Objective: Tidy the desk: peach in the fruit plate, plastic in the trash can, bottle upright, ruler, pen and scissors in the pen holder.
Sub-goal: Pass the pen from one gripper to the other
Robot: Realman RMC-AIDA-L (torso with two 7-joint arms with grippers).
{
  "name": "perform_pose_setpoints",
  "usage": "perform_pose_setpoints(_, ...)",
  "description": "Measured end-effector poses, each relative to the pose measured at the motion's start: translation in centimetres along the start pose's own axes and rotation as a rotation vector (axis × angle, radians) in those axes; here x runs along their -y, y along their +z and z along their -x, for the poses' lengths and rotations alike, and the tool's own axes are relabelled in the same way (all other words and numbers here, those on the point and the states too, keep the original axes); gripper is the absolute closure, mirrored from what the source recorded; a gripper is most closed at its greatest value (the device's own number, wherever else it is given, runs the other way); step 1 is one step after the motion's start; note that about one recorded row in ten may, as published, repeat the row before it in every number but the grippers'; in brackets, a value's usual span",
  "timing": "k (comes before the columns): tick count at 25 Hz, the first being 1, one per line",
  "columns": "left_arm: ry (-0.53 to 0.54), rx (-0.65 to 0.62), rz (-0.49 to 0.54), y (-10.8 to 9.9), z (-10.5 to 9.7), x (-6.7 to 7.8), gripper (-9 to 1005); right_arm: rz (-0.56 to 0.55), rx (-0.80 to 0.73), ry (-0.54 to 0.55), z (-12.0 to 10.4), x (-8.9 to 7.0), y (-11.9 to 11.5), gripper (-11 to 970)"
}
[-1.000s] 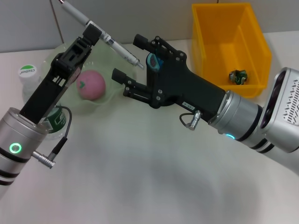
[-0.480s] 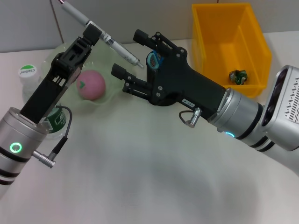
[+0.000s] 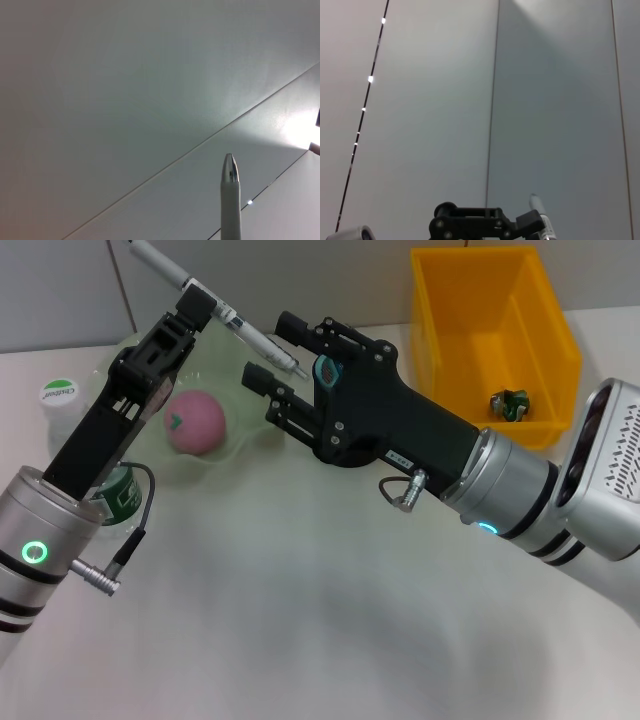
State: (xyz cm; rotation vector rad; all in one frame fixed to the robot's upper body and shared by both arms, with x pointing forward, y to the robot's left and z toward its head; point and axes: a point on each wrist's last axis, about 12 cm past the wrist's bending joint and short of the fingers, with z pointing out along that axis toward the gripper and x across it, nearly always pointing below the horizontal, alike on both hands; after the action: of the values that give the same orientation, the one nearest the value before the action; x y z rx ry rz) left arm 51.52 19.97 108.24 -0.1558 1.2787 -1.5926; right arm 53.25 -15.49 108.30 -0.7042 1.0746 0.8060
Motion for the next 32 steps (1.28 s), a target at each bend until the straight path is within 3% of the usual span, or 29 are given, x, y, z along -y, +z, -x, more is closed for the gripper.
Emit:
perform_pose_setpoints(14, -0.003, 0.010, 0.001, 0.01, 0.07, 0.00, 863, 0.001, -0.001, -0.001, 0.01, 0.05, 0.17, 670)
perform_pose_setpoints(32, -0.005, -0.001, -0.004, 0.12, -0.12, 0.05, 862, 0.001, -0.003, -0.001, -0.01, 0.06, 0.22, 709)
